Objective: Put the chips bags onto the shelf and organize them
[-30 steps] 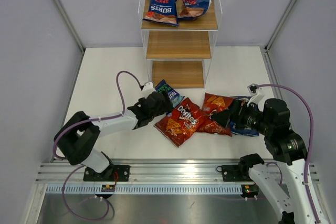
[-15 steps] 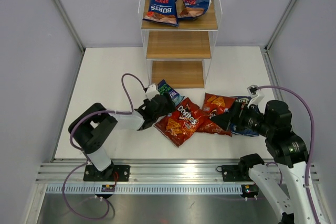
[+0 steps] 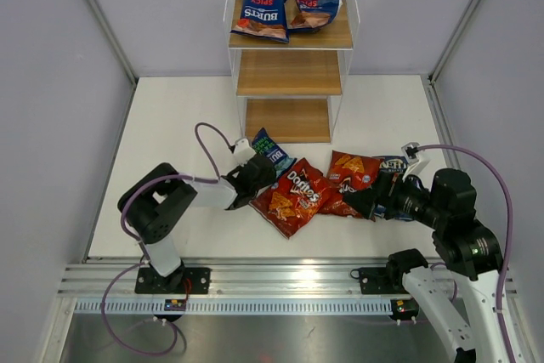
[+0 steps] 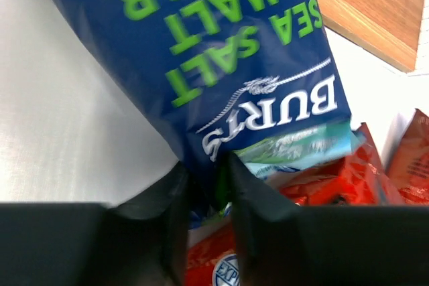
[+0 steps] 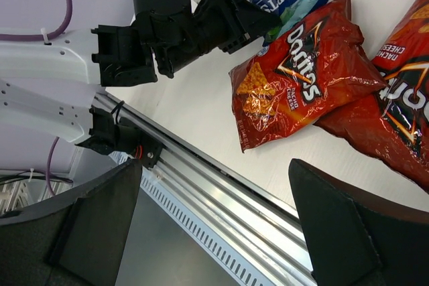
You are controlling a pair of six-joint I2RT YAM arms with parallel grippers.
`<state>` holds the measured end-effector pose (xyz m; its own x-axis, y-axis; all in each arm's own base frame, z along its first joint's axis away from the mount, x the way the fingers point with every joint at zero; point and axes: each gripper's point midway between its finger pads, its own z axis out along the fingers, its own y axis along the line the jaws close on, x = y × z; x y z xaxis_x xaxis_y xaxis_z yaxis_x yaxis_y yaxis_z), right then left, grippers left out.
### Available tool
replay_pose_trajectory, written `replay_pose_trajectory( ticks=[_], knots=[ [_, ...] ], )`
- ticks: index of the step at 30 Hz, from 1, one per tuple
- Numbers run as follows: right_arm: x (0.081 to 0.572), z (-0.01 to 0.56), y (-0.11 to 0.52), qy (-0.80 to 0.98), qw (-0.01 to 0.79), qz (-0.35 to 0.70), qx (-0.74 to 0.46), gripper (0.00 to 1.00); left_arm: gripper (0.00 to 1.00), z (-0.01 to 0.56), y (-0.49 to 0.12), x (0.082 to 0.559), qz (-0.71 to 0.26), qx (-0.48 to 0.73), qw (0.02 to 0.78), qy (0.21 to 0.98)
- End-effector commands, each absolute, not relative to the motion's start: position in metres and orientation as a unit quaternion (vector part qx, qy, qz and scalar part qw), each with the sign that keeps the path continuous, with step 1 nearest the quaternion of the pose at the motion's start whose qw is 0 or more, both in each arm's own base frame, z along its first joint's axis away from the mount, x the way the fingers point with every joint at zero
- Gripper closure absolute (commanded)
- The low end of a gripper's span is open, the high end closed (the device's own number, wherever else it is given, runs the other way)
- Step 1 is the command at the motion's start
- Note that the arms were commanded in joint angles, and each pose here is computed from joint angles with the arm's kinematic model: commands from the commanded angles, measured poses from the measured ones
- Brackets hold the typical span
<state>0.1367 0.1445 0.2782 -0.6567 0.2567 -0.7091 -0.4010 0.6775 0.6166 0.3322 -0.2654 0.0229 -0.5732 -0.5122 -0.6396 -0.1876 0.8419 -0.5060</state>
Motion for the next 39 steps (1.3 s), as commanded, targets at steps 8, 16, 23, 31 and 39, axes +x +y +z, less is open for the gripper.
replay_pose_trajectory(
  ticks=[8,16,23,31,39],
  knots=[
    [0.132,0.286,0.141,0.807,0.438,0.391,-0.065,0.00,1.00,0.046,-0.220,0.328,-0.119,-0.193,0.465,0.856],
    [0.145,0.281,0.141,0.805,0.441,0.395,-0.031,0.00,1.00,0.096,-0.225,0.310,-0.153,-0.114,0.485,0.853],
    [0.159,0.281,0.141,0.798,0.452,0.398,0.000,0.01,1.00,0.161,-0.251,0.270,-0.235,0.025,0.505,0.830],
    [0.168,0.273,0.151,0.795,0.431,0.428,0.019,0.01,1.00,0.229,-0.273,0.218,-0.320,0.197,0.530,0.760],
    [0.166,0.298,0.190,0.700,0.394,0.596,-0.001,0.00,1.00,0.265,-0.281,0.208,-0.349,0.208,0.535,0.741]
  ],
)
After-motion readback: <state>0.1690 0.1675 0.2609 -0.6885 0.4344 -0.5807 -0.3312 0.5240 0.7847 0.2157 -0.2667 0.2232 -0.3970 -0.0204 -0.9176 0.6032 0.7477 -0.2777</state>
